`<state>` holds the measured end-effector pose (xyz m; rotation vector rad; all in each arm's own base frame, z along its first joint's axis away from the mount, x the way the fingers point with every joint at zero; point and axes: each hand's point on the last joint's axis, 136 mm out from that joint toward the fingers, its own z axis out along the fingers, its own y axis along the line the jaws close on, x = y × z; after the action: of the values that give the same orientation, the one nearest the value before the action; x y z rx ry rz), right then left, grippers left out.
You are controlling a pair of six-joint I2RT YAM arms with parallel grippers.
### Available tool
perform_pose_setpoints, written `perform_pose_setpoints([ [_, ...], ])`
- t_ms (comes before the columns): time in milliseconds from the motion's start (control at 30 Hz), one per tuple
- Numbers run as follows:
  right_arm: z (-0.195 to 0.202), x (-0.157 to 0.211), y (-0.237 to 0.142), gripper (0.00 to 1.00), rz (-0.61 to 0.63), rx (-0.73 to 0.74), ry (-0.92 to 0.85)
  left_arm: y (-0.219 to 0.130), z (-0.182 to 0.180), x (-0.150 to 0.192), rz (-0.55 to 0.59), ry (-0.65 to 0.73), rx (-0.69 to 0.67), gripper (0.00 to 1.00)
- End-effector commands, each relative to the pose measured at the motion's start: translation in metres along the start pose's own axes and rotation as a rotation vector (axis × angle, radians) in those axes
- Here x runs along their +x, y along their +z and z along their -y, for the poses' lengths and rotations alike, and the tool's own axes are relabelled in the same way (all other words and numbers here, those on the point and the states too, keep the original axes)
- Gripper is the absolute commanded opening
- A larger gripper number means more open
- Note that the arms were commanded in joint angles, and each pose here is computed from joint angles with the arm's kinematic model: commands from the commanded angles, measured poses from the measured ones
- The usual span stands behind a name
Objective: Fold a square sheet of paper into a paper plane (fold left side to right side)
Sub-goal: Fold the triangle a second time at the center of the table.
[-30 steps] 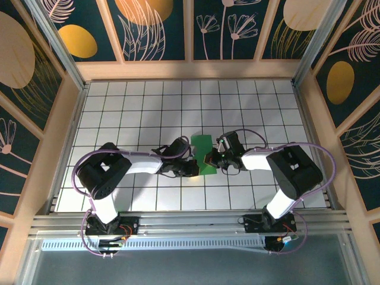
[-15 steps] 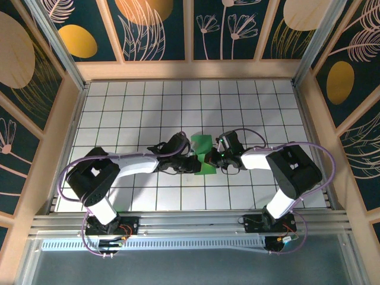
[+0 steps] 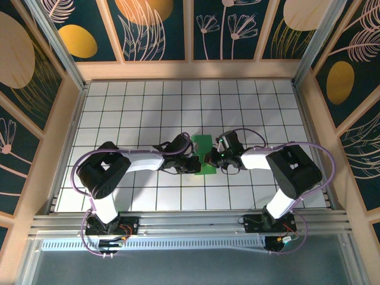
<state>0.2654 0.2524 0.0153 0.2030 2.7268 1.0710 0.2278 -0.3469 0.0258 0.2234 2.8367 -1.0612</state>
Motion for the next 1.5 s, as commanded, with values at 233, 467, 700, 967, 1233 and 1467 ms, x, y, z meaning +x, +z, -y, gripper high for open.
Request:
perform_pose_setpoints([
  [233, 0.037, 0.023, 0.008, 0.00, -0.069, 0.139, 0.035, 0.006, -0.015, -0.001, -0.005, -0.018, -0.042, 0.00],
  [467, 0.033, 0.021, 0.007, 0.00, -0.062, 0.128, 0.027, 0.009, -0.025, 0.008, -0.027, -0.049, -0.061, 0.00],
  [700, -0.002, 0.002, -0.002, 0.00, -0.001, 0.025, -0.035, 0.009, -0.037, 0.018, -0.041, -0.085, -0.098, 0.00],
  [967, -0.035, -0.013, -0.019, 0.00, 0.076, -0.060, -0.104, 0.009, -0.041, 0.019, -0.043, -0.091, -0.109, 0.00],
  [1233, -0.031, 0.003, -0.004, 0.00, 0.039, -0.068, -0.101, 0.009, -0.043, 0.020, -0.044, -0.087, -0.121, 0.00],
  [1467, -0.015, 0.005, 0.009, 0.00, 0.029, -0.011, -0.089, 0.009, -0.048, 0.023, -0.053, -0.106, -0.149, 0.00],
])
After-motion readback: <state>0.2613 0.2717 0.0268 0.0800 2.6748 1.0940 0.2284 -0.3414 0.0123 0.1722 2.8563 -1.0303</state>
